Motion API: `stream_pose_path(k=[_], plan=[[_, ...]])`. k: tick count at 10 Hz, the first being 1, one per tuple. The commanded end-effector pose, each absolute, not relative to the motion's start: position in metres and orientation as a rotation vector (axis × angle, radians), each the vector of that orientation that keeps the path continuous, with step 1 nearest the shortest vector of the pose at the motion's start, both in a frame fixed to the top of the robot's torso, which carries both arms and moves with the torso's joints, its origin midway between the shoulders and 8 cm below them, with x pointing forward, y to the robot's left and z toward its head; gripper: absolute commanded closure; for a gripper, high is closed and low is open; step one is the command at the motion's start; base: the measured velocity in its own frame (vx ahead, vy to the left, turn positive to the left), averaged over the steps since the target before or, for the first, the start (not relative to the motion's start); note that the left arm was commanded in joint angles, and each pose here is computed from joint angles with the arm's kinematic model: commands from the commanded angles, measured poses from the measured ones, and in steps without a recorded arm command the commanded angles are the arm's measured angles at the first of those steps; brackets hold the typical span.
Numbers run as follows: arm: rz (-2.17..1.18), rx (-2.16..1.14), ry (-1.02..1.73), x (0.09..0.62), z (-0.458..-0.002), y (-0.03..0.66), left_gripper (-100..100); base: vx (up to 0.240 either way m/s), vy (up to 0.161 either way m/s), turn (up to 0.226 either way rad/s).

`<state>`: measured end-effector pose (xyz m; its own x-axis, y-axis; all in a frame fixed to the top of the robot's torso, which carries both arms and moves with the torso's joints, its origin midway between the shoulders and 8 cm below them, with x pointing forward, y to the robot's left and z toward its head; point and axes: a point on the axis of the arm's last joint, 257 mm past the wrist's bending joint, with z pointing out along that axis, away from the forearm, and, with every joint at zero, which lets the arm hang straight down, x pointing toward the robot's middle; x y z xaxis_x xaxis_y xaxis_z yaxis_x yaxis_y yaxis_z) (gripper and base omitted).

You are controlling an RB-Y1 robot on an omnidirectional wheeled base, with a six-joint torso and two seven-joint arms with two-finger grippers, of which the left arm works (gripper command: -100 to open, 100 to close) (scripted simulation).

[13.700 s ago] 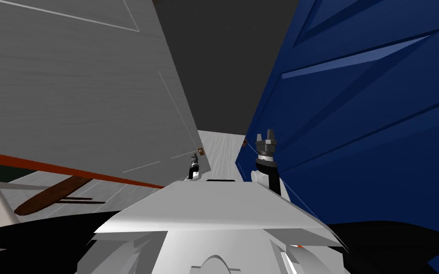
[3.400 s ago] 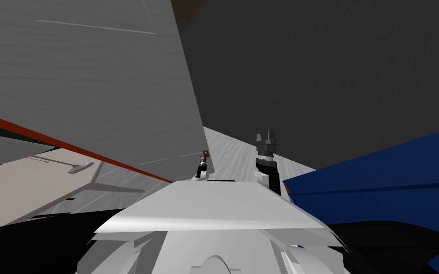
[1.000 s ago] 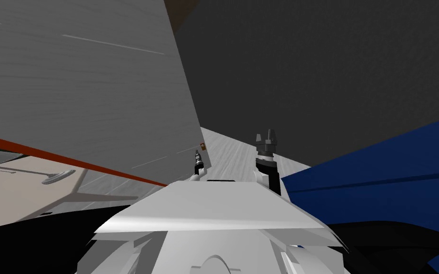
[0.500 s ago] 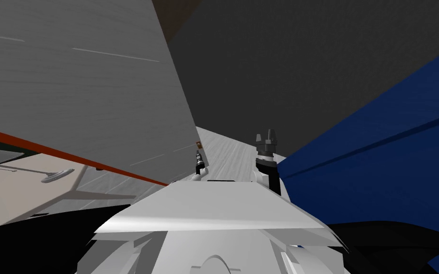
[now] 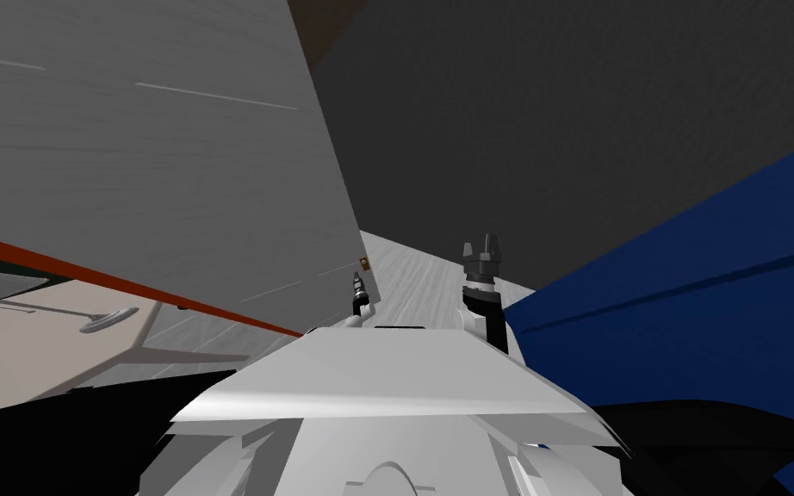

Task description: Push the door open

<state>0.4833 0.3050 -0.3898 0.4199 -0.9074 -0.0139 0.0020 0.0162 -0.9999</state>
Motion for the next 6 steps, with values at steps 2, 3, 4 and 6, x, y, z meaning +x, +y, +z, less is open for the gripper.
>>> stream_pose_path(k=[2,3,4,6], plan=[[-0.859,-1.35,0.887,0.484,-0.386,0.32,-100,0.072,0.19,0.013],[-0.849,-1.34,0.886,0.484,-0.384,0.328,-100,0.093,0.182,0.006],[-0.849,-1.34,0.886,0.484,-0.384,0.328,-100,0.072,0.124,-0.001],[-0.834,-1.323,0.885,0.484,-0.38,0.342,-100,0.079,0.102,0.002]])
